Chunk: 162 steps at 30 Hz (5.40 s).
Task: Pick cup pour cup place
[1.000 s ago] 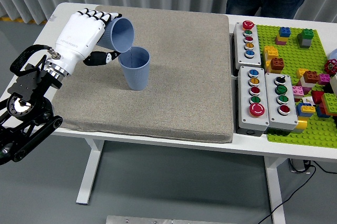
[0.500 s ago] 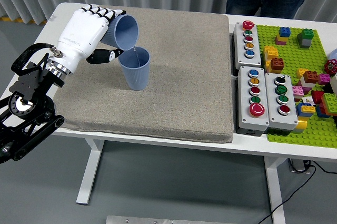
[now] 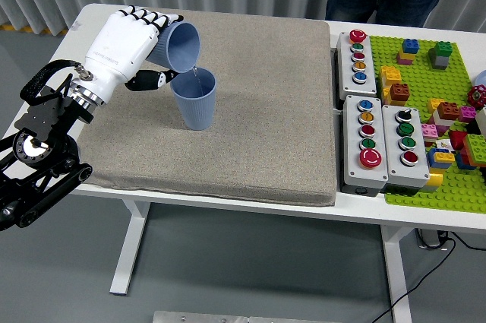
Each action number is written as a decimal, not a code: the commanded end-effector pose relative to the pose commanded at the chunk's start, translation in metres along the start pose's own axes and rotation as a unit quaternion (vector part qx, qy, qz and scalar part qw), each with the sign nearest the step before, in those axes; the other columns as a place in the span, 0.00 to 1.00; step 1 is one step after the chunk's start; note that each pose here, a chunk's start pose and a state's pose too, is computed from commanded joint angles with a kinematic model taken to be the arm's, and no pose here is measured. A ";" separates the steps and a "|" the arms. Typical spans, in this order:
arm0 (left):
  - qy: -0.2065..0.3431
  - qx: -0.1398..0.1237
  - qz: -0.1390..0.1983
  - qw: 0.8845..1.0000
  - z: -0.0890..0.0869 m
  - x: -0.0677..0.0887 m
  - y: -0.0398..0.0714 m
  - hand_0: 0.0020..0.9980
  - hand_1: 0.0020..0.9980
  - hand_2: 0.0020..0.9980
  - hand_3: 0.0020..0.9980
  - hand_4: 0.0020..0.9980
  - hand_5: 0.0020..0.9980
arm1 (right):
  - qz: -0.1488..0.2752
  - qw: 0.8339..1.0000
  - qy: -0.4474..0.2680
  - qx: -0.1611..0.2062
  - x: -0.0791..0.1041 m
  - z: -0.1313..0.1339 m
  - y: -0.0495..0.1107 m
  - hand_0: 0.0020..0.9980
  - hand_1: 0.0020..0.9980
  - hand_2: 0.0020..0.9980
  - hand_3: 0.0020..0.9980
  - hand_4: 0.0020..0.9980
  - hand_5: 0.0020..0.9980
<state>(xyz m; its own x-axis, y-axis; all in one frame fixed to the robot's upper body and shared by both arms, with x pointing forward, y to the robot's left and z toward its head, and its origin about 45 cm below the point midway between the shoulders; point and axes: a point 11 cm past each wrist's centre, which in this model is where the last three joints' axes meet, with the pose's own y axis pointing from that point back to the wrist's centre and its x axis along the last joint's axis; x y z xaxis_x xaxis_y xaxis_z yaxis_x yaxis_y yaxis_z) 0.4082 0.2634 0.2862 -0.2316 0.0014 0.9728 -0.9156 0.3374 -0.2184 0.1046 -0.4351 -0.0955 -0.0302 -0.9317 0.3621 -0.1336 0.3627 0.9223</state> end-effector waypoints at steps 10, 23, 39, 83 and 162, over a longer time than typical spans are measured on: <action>-0.014 -0.003 -0.009 1.000 -0.004 -0.003 0.001 0.69 0.64 0.67 0.62 0.52 0.00 | 0.000 1.000 0.000 -0.001 0.000 0.000 0.000 0.70 0.70 0.63 0.62 0.21 0.40; -0.017 -0.005 -0.015 1.000 -0.002 -0.006 0.002 0.69 0.64 0.67 0.61 0.52 0.00 | -0.001 1.000 0.002 -0.003 -0.001 0.003 0.000 0.70 0.70 0.63 0.62 0.21 0.40; -0.022 -0.004 -0.023 0.999 -0.005 -0.010 0.004 0.69 0.64 0.67 0.61 0.52 0.00 | -0.001 1.000 0.003 -0.005 0.000 0.006 0.000 0.70 0.70 0.63 0.62 0.21 0.40; -0.057 0.001 -0.030 0.998 -0.014 -0.006 0.000 0.69 0.64 0.66 0.60 0.51 0.01 | -0.001 1.000 0.002 -0.005 -0.001 0.005 0.000 0.70 0.70 0.63 0.62 0.21 0.40; -0.070 -0.025 -0.034 0.997 0.003 0.000 -0.001 0.69 0.64 0.65 0.59 0.51 0.00 | -0.004 1.000 0.007 -0.013 -0.004 0.014 -0.001 0.70 0.70 0.63 0.62 0.20 0.39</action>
<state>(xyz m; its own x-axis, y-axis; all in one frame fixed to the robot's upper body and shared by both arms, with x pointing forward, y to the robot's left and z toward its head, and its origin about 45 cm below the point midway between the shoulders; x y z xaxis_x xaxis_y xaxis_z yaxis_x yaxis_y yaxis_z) 0.4082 0.2599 0.2857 -0.2160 -0.1530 0.9643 -0.9141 0.3787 -0.1447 0.0914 -0.4320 -0.0996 -0.0164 -0.9340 0.3570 -0.1073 0.3566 0.9281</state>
